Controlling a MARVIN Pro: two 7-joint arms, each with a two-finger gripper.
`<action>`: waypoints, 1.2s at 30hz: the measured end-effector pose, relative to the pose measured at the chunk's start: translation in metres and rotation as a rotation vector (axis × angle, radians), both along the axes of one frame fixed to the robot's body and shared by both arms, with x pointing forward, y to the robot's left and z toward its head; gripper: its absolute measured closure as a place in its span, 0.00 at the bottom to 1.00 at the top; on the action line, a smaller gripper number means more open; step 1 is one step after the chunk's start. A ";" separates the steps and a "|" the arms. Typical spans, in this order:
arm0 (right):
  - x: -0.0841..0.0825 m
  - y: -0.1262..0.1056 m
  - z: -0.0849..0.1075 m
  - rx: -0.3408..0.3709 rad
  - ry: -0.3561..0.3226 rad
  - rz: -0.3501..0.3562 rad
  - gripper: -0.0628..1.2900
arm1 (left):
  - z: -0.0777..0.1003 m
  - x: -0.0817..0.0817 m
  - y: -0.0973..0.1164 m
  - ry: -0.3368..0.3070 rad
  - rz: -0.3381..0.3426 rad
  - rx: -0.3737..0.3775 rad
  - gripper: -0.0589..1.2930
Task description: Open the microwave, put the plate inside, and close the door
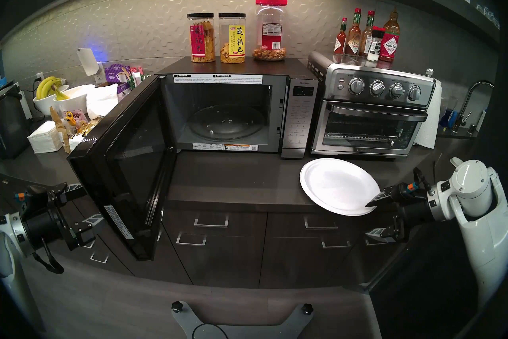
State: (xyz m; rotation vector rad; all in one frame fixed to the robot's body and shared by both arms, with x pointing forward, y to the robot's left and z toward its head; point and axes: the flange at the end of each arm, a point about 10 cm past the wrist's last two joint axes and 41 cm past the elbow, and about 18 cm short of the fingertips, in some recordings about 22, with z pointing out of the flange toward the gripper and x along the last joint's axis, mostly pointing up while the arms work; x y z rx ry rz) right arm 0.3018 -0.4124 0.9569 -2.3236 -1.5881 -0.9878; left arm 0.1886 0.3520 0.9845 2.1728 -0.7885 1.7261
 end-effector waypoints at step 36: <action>0.014 0.019 -0.012 -0.029 -0.082 -0.041 0.06 | 0.000 0.000 0.000 0.000 0.000 0.000 0.04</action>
